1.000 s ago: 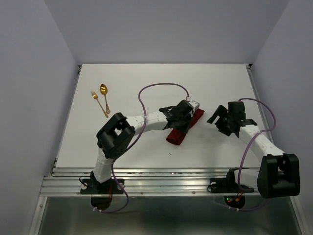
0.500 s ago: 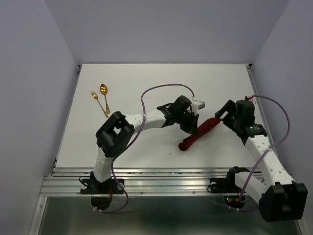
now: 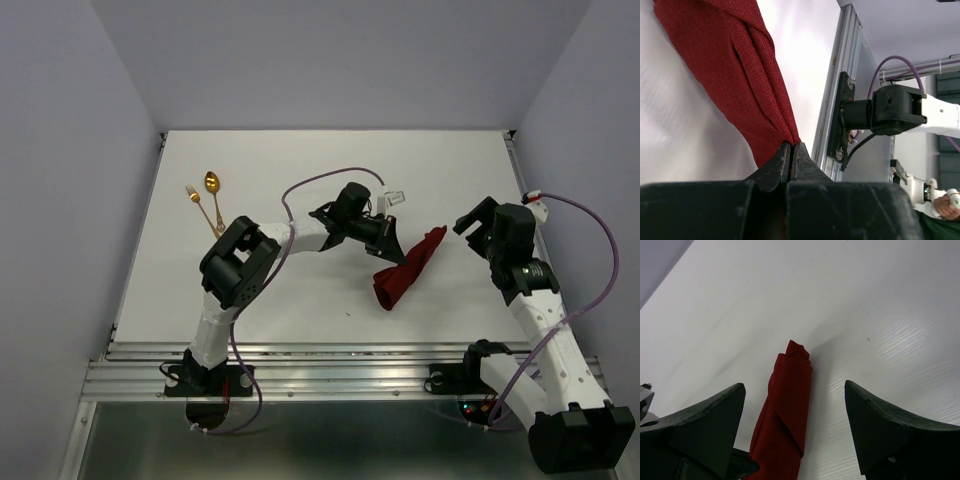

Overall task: Fold the napkin into a case and place the utensils inside
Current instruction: Turn over the smaller rectangle-folded napkin at the center of the board, then smooth out the smaller rectangle-folded napkin at the center of the board, then move the spoon to the center of the board.

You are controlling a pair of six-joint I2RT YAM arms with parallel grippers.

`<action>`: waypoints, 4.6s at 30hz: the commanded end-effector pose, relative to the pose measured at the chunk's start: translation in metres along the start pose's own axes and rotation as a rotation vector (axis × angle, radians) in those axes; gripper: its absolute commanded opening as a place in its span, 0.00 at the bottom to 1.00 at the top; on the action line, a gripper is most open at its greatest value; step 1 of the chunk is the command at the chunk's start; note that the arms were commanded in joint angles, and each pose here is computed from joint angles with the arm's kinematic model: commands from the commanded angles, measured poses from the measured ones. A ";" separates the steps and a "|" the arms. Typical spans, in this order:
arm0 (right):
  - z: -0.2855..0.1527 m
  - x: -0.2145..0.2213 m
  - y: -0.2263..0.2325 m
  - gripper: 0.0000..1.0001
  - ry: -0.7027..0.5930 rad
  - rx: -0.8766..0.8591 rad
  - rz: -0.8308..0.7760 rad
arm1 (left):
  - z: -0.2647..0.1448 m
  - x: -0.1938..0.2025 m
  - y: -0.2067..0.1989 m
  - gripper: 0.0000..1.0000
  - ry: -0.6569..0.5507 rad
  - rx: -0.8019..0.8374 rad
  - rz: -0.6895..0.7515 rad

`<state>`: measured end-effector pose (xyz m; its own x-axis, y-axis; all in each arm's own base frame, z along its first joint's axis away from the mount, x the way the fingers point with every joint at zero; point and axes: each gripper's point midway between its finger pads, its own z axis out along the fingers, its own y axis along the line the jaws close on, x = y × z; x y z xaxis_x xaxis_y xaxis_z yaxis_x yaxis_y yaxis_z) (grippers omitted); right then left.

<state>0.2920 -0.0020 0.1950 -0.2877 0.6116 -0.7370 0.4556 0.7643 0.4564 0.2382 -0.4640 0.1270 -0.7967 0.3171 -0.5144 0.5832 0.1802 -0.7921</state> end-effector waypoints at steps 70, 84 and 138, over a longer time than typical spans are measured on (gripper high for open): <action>0.144 0.058 0.103 0.43 0.373 -0.077 -0.128 | -0.119 -0.032 0.068 0.03 -0.086 -0.540 0.042; 0.065 0.058 0.094 0.90 0.384 -0.213 -0.122 | -0.438 -0.026 0.181 0.72 -0.601 -1.363 -0.480; 0.046 0.104 0.041 0.95 0.467 -0.118 -0.095 | -0.387 -0.134 0.248 0.56 -0.372 -1.461 -0.127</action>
<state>0.3200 0.0856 0.1076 -0.6998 0.5378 -0.4702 0.3169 0.8236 0.4703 0.5446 -0.1425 0.0905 -0.7580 -0.0917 -0.6457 0.0034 0.9895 -0.1446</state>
